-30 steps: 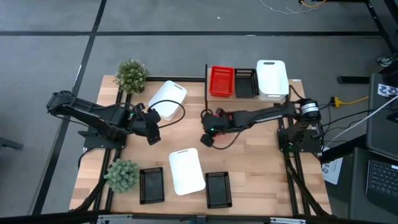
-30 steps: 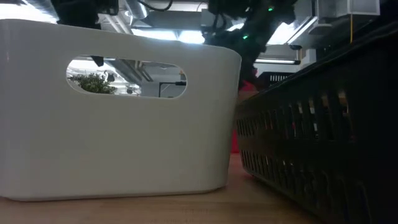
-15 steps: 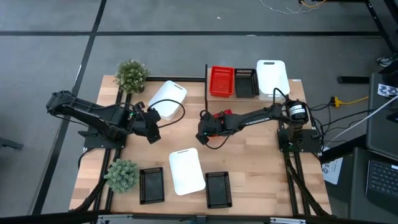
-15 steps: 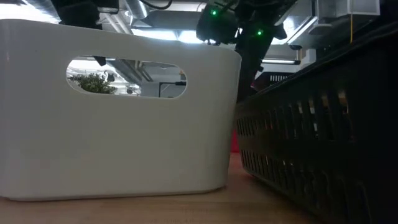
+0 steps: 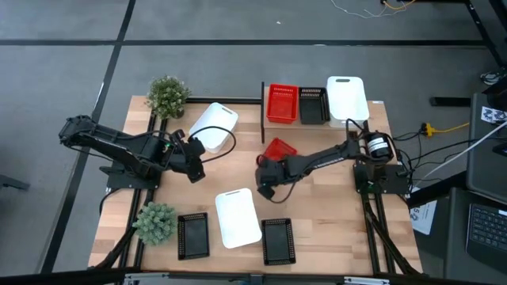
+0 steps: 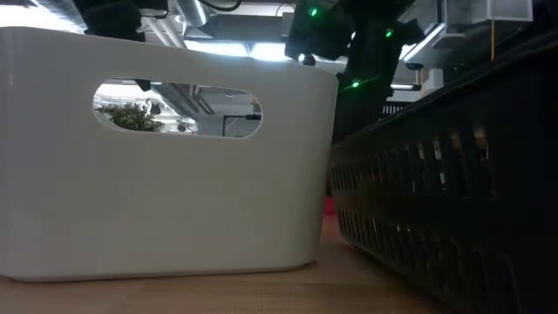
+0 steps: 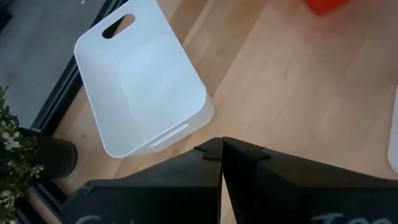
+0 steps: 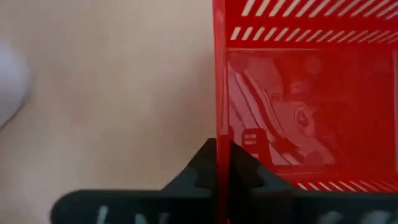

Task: Stack baskets on shelf by color
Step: Stack the red bin on the top of the red bins on the shelf

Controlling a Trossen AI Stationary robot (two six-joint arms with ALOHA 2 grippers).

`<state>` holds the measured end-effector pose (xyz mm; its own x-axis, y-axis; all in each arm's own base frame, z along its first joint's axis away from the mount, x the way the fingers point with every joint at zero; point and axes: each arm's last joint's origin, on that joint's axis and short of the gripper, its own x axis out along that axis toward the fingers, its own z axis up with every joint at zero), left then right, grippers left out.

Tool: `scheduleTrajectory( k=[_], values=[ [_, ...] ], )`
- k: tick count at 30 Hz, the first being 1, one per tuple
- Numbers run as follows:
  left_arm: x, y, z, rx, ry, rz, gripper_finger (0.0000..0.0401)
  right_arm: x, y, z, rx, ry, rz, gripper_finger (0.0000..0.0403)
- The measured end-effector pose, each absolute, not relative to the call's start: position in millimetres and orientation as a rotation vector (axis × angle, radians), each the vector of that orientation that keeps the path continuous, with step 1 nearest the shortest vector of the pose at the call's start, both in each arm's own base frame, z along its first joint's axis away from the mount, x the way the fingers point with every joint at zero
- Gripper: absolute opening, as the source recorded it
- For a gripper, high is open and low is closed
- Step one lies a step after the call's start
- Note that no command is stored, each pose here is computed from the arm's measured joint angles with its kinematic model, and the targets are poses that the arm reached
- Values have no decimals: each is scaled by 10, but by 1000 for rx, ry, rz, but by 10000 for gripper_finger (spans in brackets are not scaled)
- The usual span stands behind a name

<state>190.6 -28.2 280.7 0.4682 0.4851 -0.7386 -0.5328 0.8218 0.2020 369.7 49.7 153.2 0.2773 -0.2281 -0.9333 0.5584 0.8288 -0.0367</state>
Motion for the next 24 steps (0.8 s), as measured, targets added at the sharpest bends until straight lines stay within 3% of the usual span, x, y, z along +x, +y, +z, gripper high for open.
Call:
scheduleTrajectory(
  k=[7,18,21,24],
  values=[
    [1914,-284,2810,-62,879,622,0,3770,924,1899,239,1186,-187,2],
    [1922,-286,2811,-69,874,621,0,3850,868,3344,-209,1009,10,1],
    [1922,-286,2811,-73,872,623,0,3773,708,3737,-321,973,-79,1],
    [1921,-284,2811,-64,872,626,0,3582,462,4057,-449,1008,-345,0]
  ],
)
